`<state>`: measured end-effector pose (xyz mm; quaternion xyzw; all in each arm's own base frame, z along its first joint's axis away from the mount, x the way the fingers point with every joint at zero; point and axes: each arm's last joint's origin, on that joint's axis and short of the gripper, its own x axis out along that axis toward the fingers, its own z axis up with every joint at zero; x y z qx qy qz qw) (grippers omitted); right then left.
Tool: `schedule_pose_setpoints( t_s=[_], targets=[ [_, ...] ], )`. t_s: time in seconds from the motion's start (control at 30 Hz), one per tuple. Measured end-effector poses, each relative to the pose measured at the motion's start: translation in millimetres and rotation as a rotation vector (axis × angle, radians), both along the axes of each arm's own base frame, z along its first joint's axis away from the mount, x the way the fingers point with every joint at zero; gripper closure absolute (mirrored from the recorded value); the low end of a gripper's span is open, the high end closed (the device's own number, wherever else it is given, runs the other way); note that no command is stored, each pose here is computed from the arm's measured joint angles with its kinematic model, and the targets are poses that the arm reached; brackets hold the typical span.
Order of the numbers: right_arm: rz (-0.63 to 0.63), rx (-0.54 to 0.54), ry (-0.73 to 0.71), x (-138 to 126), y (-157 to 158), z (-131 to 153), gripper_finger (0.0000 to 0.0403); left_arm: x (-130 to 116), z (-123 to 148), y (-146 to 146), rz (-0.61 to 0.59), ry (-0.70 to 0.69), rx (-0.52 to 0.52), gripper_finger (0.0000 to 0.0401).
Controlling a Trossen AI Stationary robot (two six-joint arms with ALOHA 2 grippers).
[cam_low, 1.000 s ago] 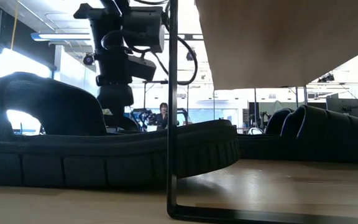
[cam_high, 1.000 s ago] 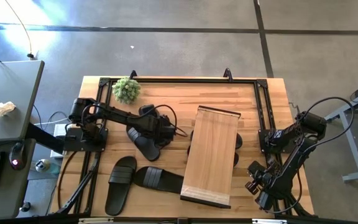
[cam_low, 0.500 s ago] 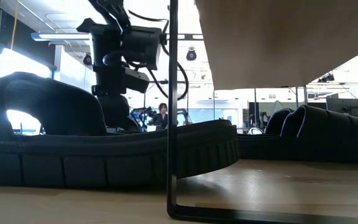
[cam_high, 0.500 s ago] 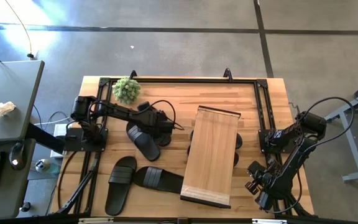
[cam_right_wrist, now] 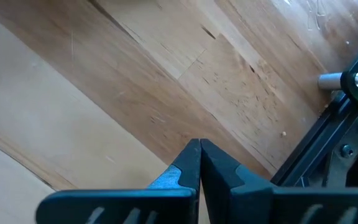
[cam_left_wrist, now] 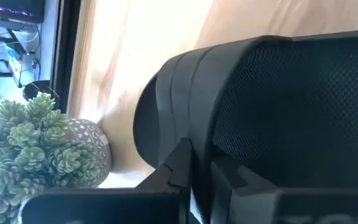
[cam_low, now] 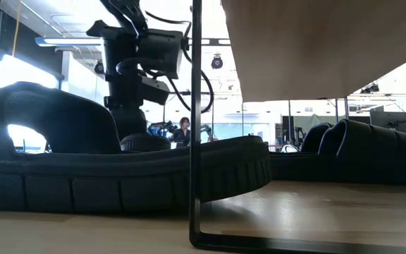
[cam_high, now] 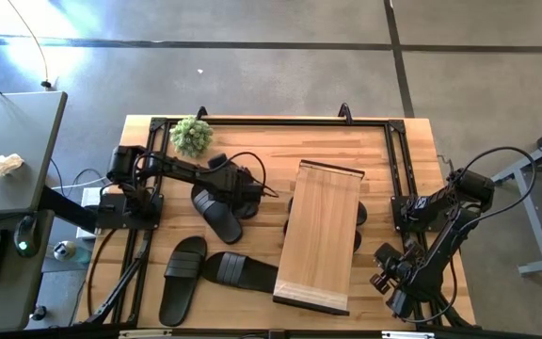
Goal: Pick and place slides into the shelf
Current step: Put the black slide on the shelf
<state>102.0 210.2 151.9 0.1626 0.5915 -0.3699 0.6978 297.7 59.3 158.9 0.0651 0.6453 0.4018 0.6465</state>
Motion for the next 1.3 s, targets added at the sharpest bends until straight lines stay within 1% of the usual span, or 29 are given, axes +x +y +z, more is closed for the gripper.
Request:
schedule_pose_setpoints(
  t_s=[0.07,0.13,0.23,0.37,0.5,0.6,0.73,0.8,0.9,0.97,1.0,1.07,1.1,1.2,1.3],
  targets=[
    [-0.020,-0.001,-0.002,0,0,0,0.0402,0,1,0,-0.002,0.006,0.003,0.0382],
    [-0.043,0.003,-0.006,0,0,0,0.0402,1,6,0,-0.003,0.023,-0.002,0.0383],
    [-0.065,0.014,-0.005,-1,-1,3,0.0402,5,21,0,0.002,0.036,-0.018,0.0395],
    [-0.088,0.012,0.010,-4,-7,12,0.0402,16,48,-2,-0.015,-0.003,0.000,0.0392],
    [-0.134,0.021,0.018,-9,-15,26,0.0403,28,81,-8,-0.074,-0.018,0.060,0.0395],
    [-0.136,0.064,0.002,-11,-20,37,0.0403,34,106,-14,-0.114,-0.031,0.113,0.0396],
    [-0.149,0.129,-0.035,-15,-29,55,0.0403,35,142,-18,-0.135,-0.045,0.189,0.0396],
    [-0.146,0.130,-0.050,-17,-34,68,0.0403,33,158,-18,-0.139,-0.039,0.232,0.0395],
    [-0.132,0.088,-0.096,-18,-41,94,0.0403,29,180,-19,-0.144,-0.041,0.282,0.0398],
    [-0.113,0.036,-0.151,-17,-47,115,0.0403,28,194,-18,-0.154,-0.054,0.325,0.0397],
    [-0.097,0.035,-0.200,-14,-48,126,0.0403,29,200,-19,-0.170,-0.058,0.341,0.0397],
    [-0.003,0.059,-0.356,-7,-52,144,0.0403,28,213,-20,-0.193,-0.070,0.367,0.0398],
    [0.021,0.048,-0.443,-5,-56,154,0.0403,27,220,-20,-0.200,-0.082,0.390,0.0398],
    [0.027,-0.016,-0.705,3,-69,183,0.0403,25,237,-22,-0.234,-0.088,0.445,0.0397],
    [0.070,-0.108,-0.910,5,-86,212,0.0403,23,253,-26,-0.267,-0.091,0.486,0.0398]
  ],
)
